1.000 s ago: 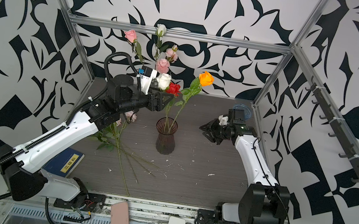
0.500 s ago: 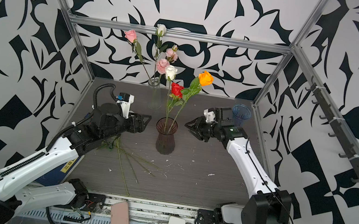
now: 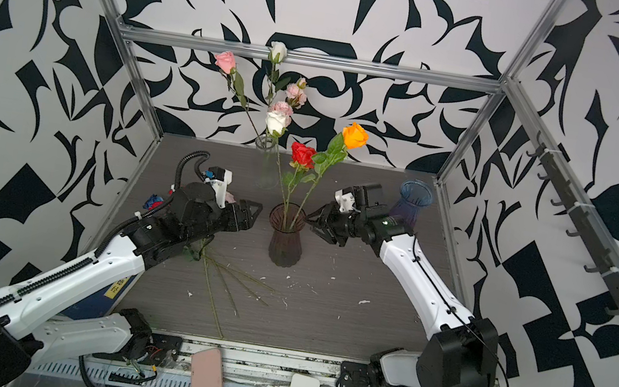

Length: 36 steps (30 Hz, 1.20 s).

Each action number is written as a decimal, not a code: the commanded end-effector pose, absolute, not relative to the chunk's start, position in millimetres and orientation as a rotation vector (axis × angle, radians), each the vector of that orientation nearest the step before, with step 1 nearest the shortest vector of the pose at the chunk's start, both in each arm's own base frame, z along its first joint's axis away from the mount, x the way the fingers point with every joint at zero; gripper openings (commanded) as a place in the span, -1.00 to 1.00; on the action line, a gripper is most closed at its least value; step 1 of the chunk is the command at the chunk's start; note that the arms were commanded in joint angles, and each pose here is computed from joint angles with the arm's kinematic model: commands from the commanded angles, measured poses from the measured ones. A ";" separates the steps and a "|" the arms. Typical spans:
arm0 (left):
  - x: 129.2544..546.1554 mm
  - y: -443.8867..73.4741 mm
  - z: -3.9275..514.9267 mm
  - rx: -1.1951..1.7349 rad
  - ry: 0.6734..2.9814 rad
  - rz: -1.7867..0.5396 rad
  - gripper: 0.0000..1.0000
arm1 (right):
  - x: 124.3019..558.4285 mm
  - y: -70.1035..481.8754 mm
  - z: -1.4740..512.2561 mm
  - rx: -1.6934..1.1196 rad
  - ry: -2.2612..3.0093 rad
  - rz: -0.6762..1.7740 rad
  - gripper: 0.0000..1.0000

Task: Arrange the flowers into the vase
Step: 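Lower the white rose stem into the mauve vase and open the left gripper, then grasp the mauve vase rim with the right gripper and pull it toward the right arm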

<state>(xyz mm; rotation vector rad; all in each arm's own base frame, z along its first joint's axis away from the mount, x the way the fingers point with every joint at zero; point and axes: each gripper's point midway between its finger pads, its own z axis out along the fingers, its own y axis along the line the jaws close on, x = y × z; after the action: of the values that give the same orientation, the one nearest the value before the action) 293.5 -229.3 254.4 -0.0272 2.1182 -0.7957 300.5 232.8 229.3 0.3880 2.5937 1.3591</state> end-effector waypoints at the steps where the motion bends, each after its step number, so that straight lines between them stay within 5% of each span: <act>1: 297.4 -231.5 260.2 -0.049 2.093 -0.823 0.68 | 308.2 236.1 243.3 0.368 2.573 1.333 -0.24; 36: 302.2 -228.3 258.8 -0.086 2.089 -0.800 0.68 | 315.1 247.8 223.9 0.174 2.780 1.015 -0.66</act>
<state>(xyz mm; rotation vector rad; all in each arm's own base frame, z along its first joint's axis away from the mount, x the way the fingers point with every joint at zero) 297.4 -230.1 255.1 -0.0634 2.1093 -0.8070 314.2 251.3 215.5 0.1993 2.7912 1.0623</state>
